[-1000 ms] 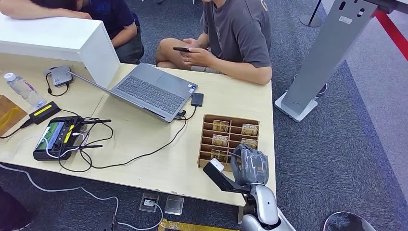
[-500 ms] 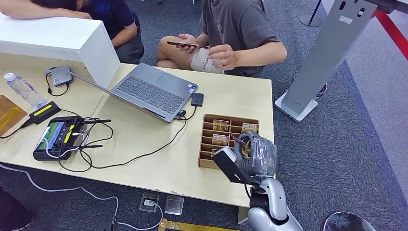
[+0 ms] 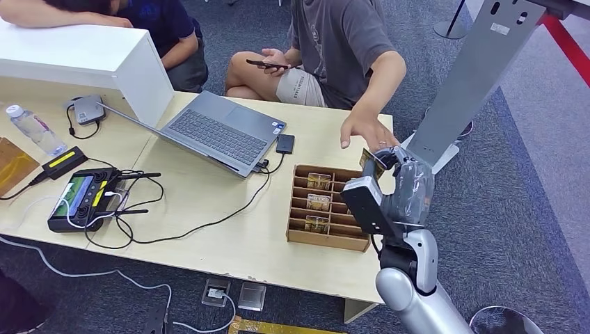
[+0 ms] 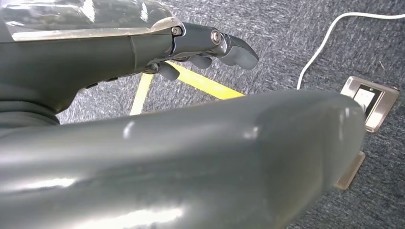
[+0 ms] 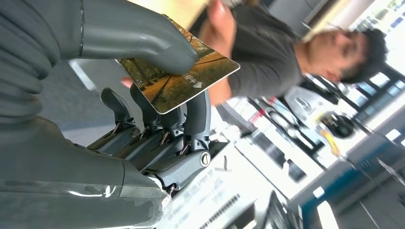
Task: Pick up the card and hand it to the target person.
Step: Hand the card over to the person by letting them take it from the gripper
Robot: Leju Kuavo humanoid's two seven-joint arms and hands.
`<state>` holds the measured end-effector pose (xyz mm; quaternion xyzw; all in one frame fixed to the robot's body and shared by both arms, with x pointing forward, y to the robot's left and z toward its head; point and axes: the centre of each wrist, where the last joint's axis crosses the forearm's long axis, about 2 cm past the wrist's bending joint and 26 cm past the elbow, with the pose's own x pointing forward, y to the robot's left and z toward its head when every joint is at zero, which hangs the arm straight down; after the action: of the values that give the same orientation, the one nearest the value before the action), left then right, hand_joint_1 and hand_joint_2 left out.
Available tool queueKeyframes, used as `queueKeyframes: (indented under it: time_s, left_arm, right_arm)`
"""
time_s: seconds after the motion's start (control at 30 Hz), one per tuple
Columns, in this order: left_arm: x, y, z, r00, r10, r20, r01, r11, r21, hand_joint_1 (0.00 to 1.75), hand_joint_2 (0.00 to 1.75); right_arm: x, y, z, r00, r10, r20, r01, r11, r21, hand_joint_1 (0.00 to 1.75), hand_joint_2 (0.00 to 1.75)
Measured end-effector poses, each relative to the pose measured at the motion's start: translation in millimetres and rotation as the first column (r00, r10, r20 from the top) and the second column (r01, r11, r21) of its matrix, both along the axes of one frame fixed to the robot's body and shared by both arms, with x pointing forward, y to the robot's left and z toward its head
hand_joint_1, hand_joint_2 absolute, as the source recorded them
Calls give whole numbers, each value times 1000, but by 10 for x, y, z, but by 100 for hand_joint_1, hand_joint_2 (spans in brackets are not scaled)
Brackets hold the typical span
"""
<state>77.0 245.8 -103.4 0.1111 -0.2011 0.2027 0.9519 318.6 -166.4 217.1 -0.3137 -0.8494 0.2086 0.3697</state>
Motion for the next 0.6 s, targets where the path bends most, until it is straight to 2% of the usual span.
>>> queueKeyframes:
  time_s: [0.13, 0.27, 0.6]
  left_arm:
    - [3, 10, -1, 1000, -30, 5, 30, 1000, -2, 0, 0]
    - [7, 26, -2, 998, -63, 10, 63, 998, -3, 0, 0]
    - [14, 56, -4, 995, -101, 3, 101, 995, 1, 0, 0]
  right_arm:
    - [156, -16, 172, 994, -25, 110, 30, 999, -43, 140, 175]
    - [317, -23, 288, 985, -51, 167, 68, 993, -94, 141, 175]
    - [577, -22, 236, 988, -89, 128, 109, 981, -160, 137, 175]
